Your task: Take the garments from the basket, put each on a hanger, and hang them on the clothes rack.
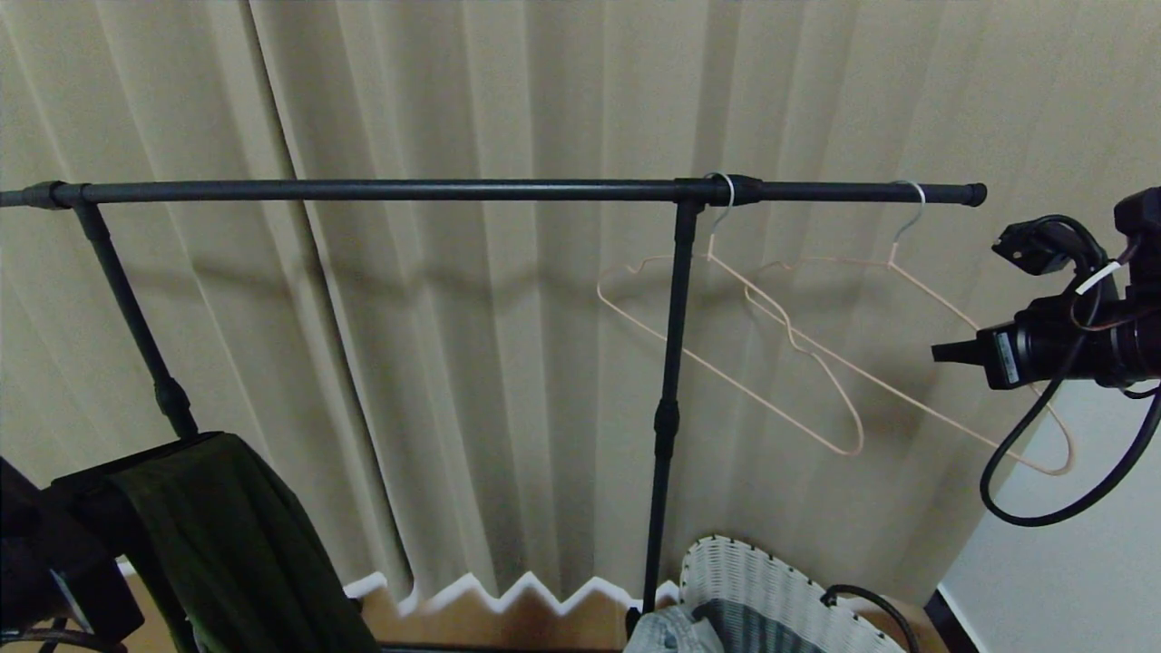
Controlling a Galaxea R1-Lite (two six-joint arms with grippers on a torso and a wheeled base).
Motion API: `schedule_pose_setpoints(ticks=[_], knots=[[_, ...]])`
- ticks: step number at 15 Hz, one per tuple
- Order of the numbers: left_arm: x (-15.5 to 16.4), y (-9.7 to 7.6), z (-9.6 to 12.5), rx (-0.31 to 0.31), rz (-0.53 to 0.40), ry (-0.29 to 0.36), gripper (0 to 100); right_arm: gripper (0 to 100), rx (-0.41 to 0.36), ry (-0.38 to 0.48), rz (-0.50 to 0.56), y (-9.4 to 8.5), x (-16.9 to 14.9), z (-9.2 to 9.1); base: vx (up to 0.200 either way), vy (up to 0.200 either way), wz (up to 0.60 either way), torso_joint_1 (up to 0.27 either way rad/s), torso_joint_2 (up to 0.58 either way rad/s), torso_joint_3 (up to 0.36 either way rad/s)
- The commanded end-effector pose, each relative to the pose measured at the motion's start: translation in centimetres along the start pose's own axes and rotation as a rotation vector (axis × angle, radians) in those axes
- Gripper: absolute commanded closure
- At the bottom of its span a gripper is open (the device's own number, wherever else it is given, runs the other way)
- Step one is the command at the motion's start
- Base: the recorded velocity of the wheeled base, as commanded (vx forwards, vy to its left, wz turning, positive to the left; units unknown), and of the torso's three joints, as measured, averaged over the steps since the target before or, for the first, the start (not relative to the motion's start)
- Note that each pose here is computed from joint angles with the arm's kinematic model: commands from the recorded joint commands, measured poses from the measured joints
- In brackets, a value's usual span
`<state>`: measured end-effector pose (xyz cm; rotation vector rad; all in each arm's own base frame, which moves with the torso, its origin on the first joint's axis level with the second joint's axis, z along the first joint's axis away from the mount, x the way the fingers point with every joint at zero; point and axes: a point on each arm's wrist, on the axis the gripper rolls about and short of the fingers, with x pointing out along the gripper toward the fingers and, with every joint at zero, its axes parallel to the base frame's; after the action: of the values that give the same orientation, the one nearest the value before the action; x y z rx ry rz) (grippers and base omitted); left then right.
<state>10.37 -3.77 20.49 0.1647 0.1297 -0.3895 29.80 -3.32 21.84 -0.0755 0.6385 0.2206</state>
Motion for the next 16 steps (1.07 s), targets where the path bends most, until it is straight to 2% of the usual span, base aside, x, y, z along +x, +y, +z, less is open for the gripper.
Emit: schedule_pose_setpoints(ticks=[1,4,8,11,13,16], knots=[[0.0,0.0,0.1,0.001,0.001,-0.001,100,100,0.003,-0.029,-0.016,-0.1,-1.3,0.2,0.000,0.000,0.00,0.000,0.00,0.000],[0.1,0.0,0.1,-0.002,0.002,0.000,100,100,0.082,-0.083,-0.033,0.3,-3.6,0.4,0.000,0.000,0.00,0.000,0.00,0.000],[0.4,0.1,0.2,0.002,0.007,-0.003,100,100,0.091,-0.137,-0.042,1.3,-6.0,-0.3,0.000,0.000,0.00,0.000,0.00,0.000],[0.4,0.1,0.0,0.048,0.008,-0.006,100,100,0.099,-0.174,-0.099,1.9,-8.7,-2.8,0.000,0.000,0.00,0.000,0.00,0.000],[0.5,0.1,-0.1,0.050,0.008,-0.005,100,100,0.107,-0.170,-0.141,2.5,-9.9,-4.4,0.000,0.000,0.00,0.000,0.00,0.000],[0.7,0.4,-0.2,0.040,0.030,0.008,100,100,0.111,-0.167,-0.171,3.5,-11.3,-6.5,-0.200,0.000,0.00,0.009,0.00,0.001]])
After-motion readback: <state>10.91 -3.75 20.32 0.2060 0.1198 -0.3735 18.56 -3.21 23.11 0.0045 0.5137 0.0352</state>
